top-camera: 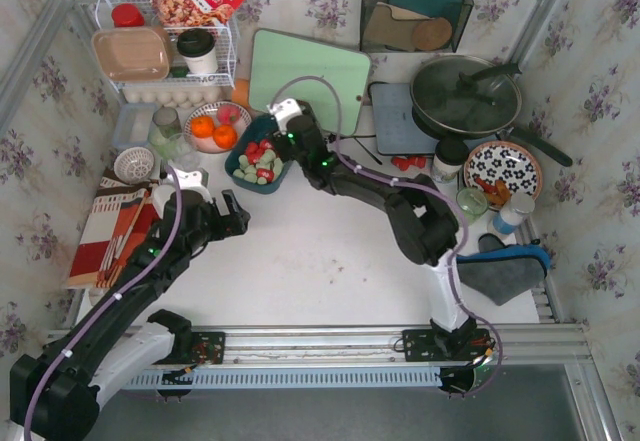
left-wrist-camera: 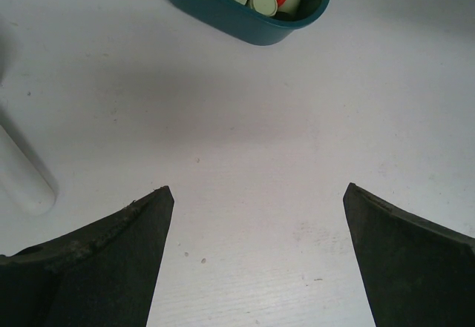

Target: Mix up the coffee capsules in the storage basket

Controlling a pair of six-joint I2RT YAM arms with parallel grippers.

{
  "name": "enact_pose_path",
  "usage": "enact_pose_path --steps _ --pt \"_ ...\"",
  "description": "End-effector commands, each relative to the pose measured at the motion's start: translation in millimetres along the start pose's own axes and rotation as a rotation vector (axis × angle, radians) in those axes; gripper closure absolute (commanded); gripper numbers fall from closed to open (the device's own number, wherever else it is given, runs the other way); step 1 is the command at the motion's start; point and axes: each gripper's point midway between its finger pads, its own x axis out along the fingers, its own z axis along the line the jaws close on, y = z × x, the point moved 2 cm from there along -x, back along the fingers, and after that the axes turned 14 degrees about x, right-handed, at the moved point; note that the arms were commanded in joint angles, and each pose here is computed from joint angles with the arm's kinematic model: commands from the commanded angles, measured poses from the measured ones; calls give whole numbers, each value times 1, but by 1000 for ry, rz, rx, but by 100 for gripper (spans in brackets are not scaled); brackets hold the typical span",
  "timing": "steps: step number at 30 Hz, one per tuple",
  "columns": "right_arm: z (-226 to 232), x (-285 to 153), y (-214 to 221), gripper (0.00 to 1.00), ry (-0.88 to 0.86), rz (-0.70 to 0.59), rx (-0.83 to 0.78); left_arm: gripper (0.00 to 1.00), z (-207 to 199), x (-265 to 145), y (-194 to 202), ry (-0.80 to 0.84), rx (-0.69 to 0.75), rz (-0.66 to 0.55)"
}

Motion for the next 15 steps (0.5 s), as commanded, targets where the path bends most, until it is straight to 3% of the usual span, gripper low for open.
enact_pose_path --steps 1,8,15 --pt "-32 -28 -20 25 60 -79 126 1 -2 -2 -9 7 -2 -37" --pt "-104 -57 13 23 300 -66 291 1 -3 -3 -9 15 -4 -38" --pt "-167 -67 51 22 437 -28 424 1 -2 -2 -9 12 -3 -35"
